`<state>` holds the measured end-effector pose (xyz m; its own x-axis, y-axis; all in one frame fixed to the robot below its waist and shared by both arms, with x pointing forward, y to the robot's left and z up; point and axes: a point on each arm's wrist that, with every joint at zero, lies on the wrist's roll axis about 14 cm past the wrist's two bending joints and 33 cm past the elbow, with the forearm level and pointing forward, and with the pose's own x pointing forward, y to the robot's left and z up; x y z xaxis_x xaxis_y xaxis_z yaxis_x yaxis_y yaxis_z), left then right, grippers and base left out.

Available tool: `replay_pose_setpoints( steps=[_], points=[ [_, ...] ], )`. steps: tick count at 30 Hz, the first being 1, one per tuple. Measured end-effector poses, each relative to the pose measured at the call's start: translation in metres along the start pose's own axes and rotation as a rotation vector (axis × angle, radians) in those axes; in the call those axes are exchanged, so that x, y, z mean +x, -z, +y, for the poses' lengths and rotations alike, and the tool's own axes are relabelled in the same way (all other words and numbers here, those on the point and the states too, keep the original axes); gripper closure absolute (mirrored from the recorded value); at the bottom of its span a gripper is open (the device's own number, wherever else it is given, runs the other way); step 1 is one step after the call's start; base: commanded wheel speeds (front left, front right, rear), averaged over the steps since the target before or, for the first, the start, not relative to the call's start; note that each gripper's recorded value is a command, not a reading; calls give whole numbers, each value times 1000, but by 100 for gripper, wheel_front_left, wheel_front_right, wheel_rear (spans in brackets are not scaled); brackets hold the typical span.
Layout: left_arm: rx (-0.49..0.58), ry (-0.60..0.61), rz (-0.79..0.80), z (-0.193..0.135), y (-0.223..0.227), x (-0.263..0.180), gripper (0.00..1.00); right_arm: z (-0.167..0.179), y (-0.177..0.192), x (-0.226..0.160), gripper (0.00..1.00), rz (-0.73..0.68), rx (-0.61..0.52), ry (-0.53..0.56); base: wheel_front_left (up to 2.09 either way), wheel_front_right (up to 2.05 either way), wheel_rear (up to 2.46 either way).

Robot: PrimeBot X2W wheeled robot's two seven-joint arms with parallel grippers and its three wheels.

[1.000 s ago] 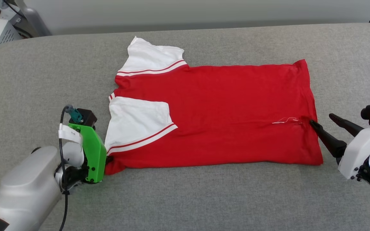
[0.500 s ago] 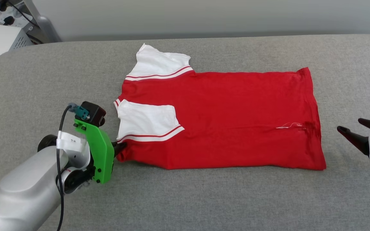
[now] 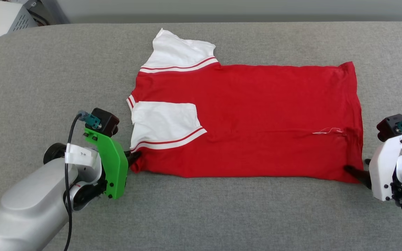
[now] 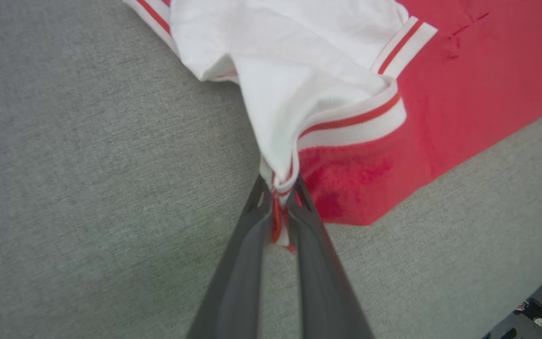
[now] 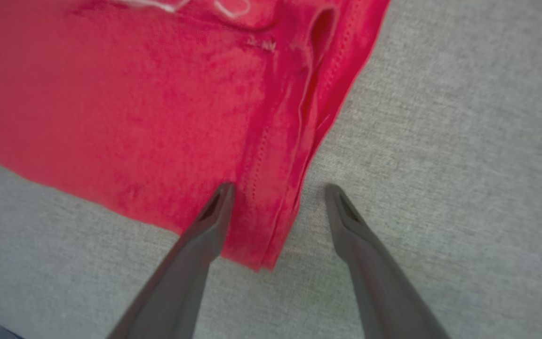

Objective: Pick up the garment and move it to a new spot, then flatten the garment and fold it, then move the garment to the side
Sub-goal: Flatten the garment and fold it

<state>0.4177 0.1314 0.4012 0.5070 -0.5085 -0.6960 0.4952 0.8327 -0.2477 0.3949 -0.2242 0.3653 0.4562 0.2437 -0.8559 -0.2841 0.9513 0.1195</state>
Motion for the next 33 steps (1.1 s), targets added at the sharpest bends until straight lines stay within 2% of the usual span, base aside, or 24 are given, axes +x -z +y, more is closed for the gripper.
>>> replay_pose_setpoints(
  steps=[5, 6, 7, 8, 15, 23, 33],
  points=[
    [-23, -20, 11, 8, 8, 2, 100, -1, 10, 12, 0, 24, 24, 1, 0, 0, 0],
    [-27, -23, 12, 9, 9, 2, 100, -1, 10, 12, 11, 18, 29, -1, 0, 0, 0],
    [-31, -25, 10, 10, 10, 3, 100, 0, 9, 12, 87, 10, 34, -4, 0, 0, 0],
    [-35, -26, 9, 10, 10, 3, 100, 0, 8, 11, 100, -5, 36, -6, 0, 0, 0],
    [-46, -29, -11, 6, 13, -3, 100, 6, -11, -3, 100, -141, 28, -19, 0, 0, 0],
    [-11, -12, -77, -8, 6, -29, 100, 9, -27, -42, 100, -287, 1, -34, 0, 0, 0],
    [8, -2, -109, -36, 23, -67, 100, 9, 1, -81, 100, -341, 13, -43, 0, 0, 0]
  ],
)
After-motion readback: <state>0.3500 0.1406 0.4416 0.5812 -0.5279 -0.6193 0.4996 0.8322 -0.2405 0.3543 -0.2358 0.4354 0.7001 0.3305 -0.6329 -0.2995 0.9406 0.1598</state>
